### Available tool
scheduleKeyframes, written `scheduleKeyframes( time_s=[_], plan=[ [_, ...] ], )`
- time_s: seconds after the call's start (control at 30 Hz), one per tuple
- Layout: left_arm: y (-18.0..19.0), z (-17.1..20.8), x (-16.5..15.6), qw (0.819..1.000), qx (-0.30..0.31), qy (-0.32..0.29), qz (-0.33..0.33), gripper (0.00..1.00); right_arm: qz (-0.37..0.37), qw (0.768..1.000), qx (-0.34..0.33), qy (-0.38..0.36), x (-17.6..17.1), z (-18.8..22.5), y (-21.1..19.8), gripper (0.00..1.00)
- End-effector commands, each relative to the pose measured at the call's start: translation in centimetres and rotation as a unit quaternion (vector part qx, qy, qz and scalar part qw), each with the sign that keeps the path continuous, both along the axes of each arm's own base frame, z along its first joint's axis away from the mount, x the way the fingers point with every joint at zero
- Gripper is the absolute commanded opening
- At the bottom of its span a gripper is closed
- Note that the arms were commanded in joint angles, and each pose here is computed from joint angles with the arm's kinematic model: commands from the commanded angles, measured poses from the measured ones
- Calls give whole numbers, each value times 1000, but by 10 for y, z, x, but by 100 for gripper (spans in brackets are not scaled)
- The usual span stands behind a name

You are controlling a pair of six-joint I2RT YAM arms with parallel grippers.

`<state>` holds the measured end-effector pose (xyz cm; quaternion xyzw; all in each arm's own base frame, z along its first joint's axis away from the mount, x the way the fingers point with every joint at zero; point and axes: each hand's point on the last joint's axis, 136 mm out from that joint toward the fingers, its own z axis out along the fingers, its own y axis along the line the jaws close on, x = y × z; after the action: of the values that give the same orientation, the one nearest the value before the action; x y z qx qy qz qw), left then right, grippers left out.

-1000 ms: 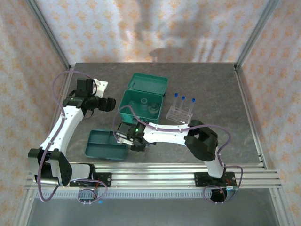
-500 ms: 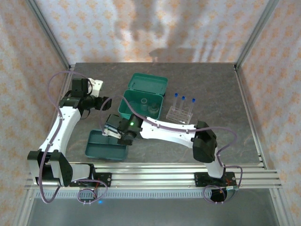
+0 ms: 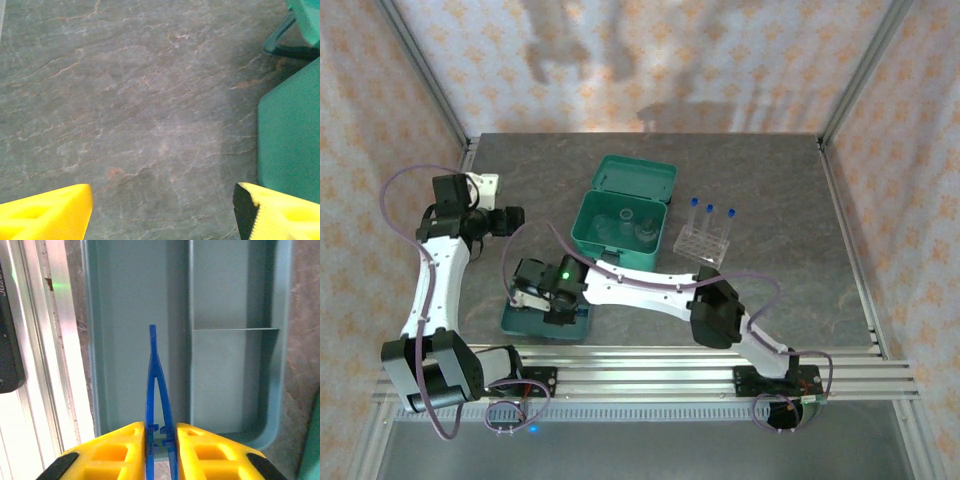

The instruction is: Organize the chemistry lab equipment

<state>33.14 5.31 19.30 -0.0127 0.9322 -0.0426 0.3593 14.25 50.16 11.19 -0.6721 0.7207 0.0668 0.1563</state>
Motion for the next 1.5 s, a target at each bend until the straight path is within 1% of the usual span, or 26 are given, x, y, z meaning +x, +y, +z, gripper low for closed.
scheduleKeyframes(
  time_s=[0.0, 0.07, 0.27, 0.57, 0.8, 0.87, 0.93, 1.0, 1.17, 1.23, 1.37, 1.47],
  plan=[
    [1, -8, -15, 1000, 11, 8, -14, 77, 2, 1000, -7, 25, -12, -2, 4, 21],
    [3, -10, -20, 1000, 15, 10, -13, 77, 5, 999, -8, 35, -14, -8, 6, 21],
    [11, -17, -34, 1000, -2, 18, 4, 78, 7, 999, -14, 47, -16, -31, 12, 21],
    [21, -18, -47, 999, -17, 24, 16, 78, 6, 998, -32, 49, -15, -57, 15, 22],
    [25, -20, -51, 999, -23, 26, 20, 77, -6, 999, -30, 43, -6, -57, 15, 26],
    [25, -21, -51, 999, -25, 27, 19, 78, -5, 999, -32, 40, -4, -54, 14, 30],
    [24, -21, -52, 999, -25, 28, 16, 77, -3, 999, -30, 32, -2, -47, 13, 36],
    [23, -23, -52, 999, -24, 30, 10, 77, -2, 999, -25, 27, -1, -39, 12, 39],
    [24, -26, -56, 999, -6, 38, -5, 77, -6, 1000, -6, 17, 0, -12, 7, 41],
    [21, -26, -59, 999, 1, 41, -24, 77, -15, 1000, 4, 7, 3, 2, 1, 41],
    [12, -32, -68, 995, 19, 58, -79, 77, -69, 996, 62, 9, 18, 44, -18, 42],
    [2, -40, -81, 986, 22, 88, -138, 77, -125, 985, 119, 6, 35, 79, -35, 43]
  ],
)
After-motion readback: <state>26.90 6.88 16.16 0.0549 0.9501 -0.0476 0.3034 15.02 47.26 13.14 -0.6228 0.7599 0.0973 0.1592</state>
